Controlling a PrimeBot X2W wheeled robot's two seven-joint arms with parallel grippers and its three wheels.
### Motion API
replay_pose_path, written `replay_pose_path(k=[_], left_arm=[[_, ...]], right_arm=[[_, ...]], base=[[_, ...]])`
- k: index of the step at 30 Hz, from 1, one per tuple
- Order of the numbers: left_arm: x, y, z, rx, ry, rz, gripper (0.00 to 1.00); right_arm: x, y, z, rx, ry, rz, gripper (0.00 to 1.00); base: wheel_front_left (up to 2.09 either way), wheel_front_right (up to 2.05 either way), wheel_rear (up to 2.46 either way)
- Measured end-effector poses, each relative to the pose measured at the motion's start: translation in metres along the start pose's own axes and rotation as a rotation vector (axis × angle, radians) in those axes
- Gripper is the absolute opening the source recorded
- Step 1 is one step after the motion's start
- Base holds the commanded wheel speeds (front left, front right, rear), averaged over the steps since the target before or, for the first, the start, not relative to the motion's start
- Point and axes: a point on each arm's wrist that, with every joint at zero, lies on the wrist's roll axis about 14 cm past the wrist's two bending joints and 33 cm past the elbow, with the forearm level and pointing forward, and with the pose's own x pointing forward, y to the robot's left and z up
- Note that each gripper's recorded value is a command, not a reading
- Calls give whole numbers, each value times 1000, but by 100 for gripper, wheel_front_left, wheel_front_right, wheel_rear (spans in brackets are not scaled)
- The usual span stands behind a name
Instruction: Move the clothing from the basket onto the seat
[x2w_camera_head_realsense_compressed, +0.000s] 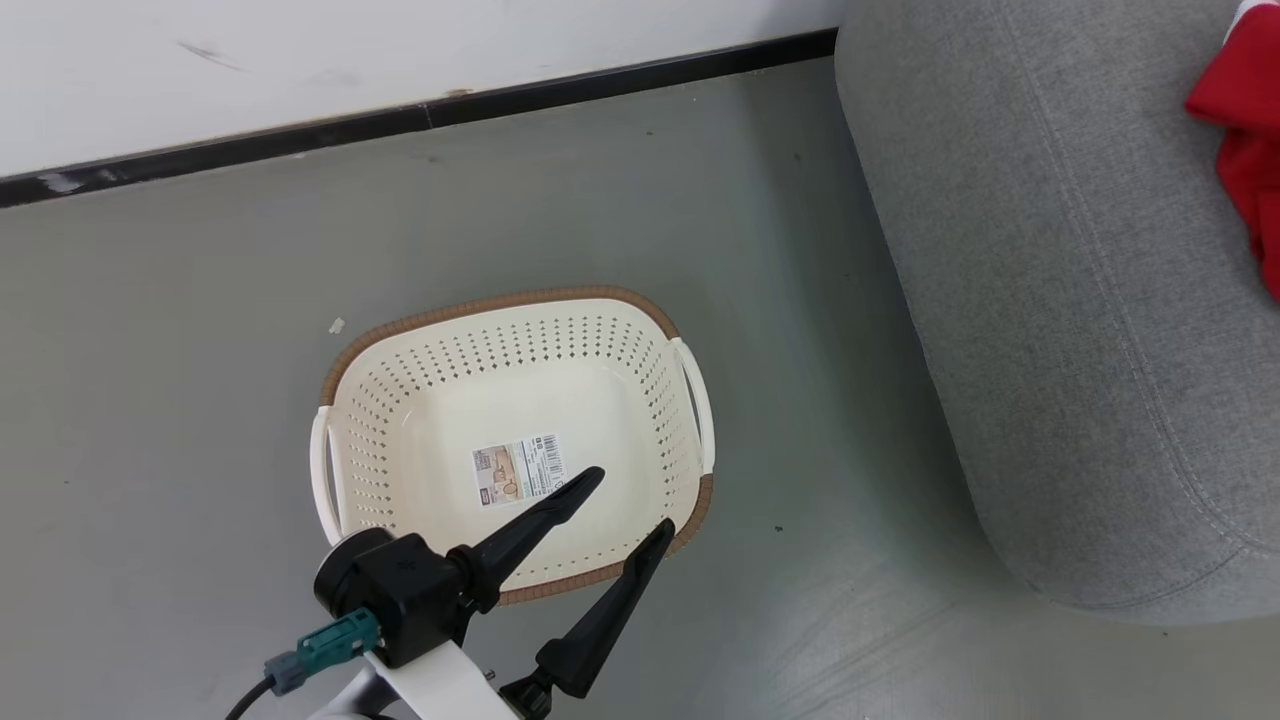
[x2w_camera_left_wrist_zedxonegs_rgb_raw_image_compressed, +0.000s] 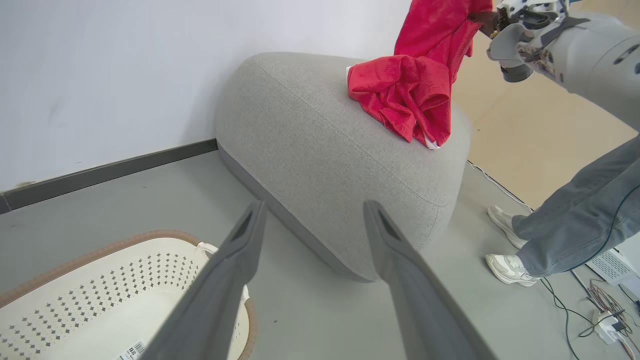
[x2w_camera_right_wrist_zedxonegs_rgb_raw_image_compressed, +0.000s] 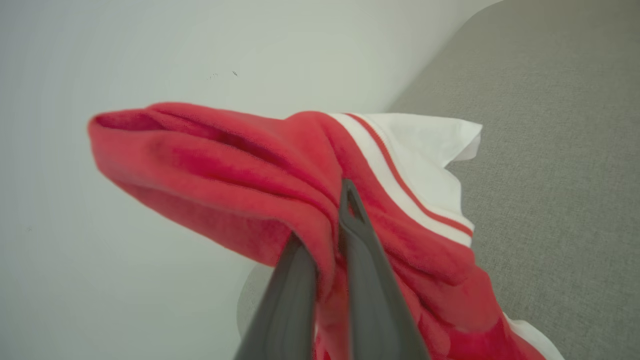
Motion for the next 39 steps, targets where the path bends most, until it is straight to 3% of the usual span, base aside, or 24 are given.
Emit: replay_pose_path(k=[17, 34, 38, 39], left_arm=[[-6, 37, -17, -21, 63, 66, 100], [4, 64, -22, -21, 74, 82, 100], [9, 64, -19, -17, 59, 72, 100], [9, 64, -19, -17, 59, 71, 100]], right_arm=[[15, 10, -68, -11, 80, -19, 0], [18, -1, -95, -113, 85, -39, 0], [15, 2, -98, -142, 92, -25, 34], [15, 1, -97, -150, 91, -24, 39]], base=[[0, 0, 0], [0, 0, 0], [0, 0, 0], [0, 0, 0]])
